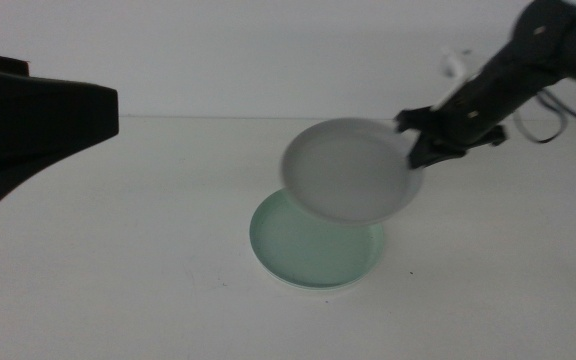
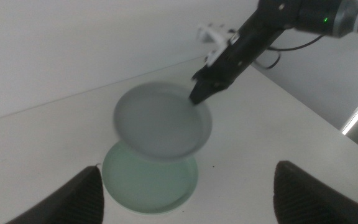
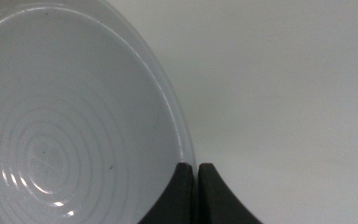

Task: Stack the three bowls on top of each other.

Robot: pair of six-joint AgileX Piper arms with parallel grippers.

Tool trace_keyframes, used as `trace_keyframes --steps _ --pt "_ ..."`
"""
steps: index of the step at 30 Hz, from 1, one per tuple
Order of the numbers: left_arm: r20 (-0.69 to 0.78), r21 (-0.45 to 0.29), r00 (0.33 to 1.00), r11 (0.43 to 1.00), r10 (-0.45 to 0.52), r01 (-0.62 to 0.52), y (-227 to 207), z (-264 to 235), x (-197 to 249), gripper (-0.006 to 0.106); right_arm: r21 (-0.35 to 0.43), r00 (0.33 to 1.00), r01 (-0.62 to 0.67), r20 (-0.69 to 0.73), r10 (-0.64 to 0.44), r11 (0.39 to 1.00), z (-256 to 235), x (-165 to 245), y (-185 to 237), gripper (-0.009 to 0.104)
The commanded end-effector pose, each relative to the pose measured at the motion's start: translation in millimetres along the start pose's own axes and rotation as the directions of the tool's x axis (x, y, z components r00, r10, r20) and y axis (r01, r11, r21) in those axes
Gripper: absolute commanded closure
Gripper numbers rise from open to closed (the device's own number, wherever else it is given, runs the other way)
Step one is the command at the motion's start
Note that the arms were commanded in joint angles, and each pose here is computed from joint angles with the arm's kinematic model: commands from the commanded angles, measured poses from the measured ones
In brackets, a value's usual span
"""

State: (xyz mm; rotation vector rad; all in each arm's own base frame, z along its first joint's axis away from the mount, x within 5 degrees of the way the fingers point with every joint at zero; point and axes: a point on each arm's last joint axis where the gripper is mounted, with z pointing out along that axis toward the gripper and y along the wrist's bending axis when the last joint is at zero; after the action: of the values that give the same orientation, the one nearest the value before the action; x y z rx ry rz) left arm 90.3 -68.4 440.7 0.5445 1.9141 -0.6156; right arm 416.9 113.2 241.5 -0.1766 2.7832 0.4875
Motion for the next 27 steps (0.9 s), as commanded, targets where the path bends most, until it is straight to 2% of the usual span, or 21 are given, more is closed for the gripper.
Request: trace_keyframes --steps 1,7,22,24,27 --pt "0.010 -0.004 1.000 1.000 -0.002 0.002 1 0 0 0.007 -0.013 0.999 0.050 0.013 -0.050 0.999 6 5 21 0.097" --pt "0.010 -0.004 1.000 1.000 -0.002 0.002 1 0 0 0.007 -0.022 0.997 0.071 -0.034 -0.071 0.997 30 16 44 0.097" --pt "0.011 -0.002 1.000 1.000 -0.003 0.003 0 0 0 0.007 -0.019 0.991 0.068 -0.112 -0.070 0.997 48 23 42 0.097" --pt "0.011 -0.002 1.000 1.000 -0.003 0.003 0 0 0 0.007 -0.019 0.991 0.068 -0.115 -0.070 0.997 48 23 42 0.094" --pt "0.011 -0.002 1.000 1.000 -0.003 0.003 0 0 0 0.007 -0.019 0.991 0.068 -0.116 -0.070 0.997 48 23 42 0.082"
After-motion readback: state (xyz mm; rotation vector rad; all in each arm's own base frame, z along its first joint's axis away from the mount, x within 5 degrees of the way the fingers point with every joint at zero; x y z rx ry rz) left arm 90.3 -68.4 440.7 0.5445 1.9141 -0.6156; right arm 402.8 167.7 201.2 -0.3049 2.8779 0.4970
